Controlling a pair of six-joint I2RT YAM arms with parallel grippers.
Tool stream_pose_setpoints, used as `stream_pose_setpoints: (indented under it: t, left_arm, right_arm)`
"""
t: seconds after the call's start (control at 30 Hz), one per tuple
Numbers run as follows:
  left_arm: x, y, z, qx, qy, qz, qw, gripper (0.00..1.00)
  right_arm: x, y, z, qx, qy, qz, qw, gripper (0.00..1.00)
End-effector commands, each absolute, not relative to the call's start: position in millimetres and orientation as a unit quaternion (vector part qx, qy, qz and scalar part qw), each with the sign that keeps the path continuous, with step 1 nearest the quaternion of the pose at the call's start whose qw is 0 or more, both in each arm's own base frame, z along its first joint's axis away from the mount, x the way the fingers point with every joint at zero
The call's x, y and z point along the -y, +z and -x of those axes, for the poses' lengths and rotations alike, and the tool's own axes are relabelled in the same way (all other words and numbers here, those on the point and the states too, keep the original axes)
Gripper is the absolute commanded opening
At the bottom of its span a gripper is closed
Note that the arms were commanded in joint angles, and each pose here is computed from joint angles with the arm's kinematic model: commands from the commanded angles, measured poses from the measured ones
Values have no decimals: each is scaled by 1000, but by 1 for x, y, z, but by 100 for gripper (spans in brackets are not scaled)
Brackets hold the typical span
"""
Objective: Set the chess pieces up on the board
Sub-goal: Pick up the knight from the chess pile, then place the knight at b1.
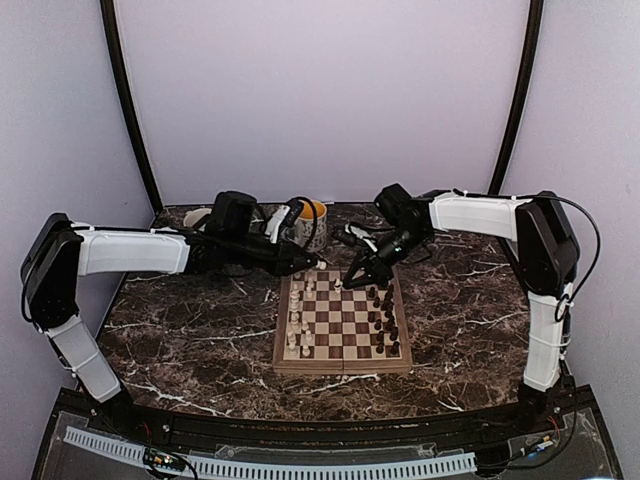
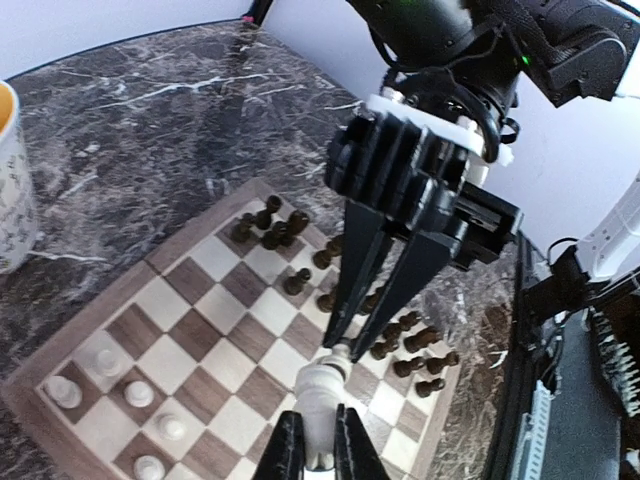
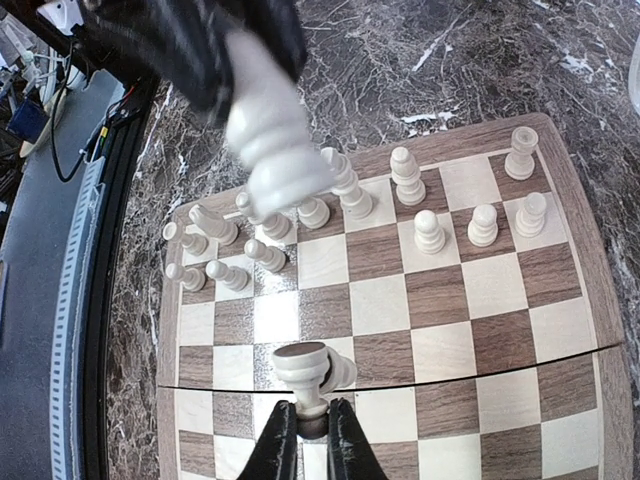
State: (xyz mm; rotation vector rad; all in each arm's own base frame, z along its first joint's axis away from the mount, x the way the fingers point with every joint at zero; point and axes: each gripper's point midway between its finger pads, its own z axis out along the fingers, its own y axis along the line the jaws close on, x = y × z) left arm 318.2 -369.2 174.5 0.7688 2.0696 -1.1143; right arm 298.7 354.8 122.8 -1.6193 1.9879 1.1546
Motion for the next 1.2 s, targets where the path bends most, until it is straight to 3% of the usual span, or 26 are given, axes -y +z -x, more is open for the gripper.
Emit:
stream_pose_setpoints:
  t: [0.0, 0.27, 0.63, 1.17]
  left_arm:
    - [339, 186, -337, -824, -316, -315, 350, 2]
    - [309, 169, -354, -871, -174, -354, 294, 1]
    - [318, 126, -362, -887, -146, -393, 195, 1]
    - [327, 95, -373, -889, -135, -396, 186, 2]
  right_arm:
    - [-354, 111, -302, -704, 407, 560, 156, 10]
    - [-354, 107, -301, -707, 408, 557, 150, 10]
    - [-352, 107, -300, -708, 408, 557, 149, 11]
    - [-351, 103, -298, -706, 409, 559, 144, 11]
